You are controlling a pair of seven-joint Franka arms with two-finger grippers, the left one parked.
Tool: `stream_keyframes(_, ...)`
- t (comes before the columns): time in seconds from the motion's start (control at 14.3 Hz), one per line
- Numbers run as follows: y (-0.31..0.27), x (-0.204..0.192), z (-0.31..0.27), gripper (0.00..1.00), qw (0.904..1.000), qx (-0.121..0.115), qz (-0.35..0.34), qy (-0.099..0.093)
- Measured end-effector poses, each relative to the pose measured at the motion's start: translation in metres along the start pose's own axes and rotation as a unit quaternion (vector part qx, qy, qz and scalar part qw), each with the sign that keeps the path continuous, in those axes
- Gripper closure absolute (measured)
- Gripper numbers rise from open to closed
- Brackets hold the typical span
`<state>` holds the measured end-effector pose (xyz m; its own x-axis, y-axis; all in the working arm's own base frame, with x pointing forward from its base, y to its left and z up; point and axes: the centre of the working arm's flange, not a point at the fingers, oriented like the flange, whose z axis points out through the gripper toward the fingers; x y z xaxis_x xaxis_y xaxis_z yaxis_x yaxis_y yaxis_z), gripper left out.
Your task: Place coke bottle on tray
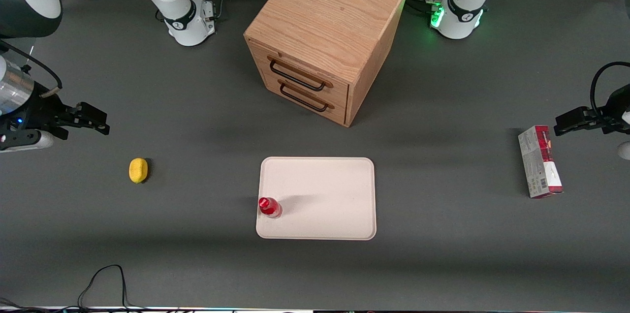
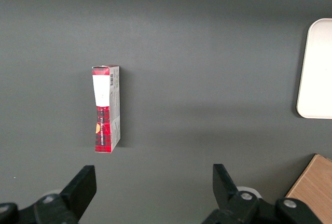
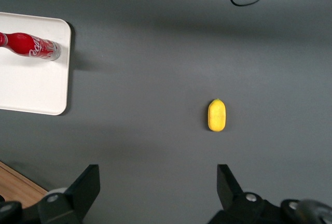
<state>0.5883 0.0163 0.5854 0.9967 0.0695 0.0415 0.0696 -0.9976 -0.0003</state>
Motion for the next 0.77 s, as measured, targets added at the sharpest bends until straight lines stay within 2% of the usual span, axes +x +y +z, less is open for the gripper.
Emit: stream_keyframes(0.77, 0.014, -0.005, -0.003, 0.0, 0.9999, -0.008, 0.01, -0.007)
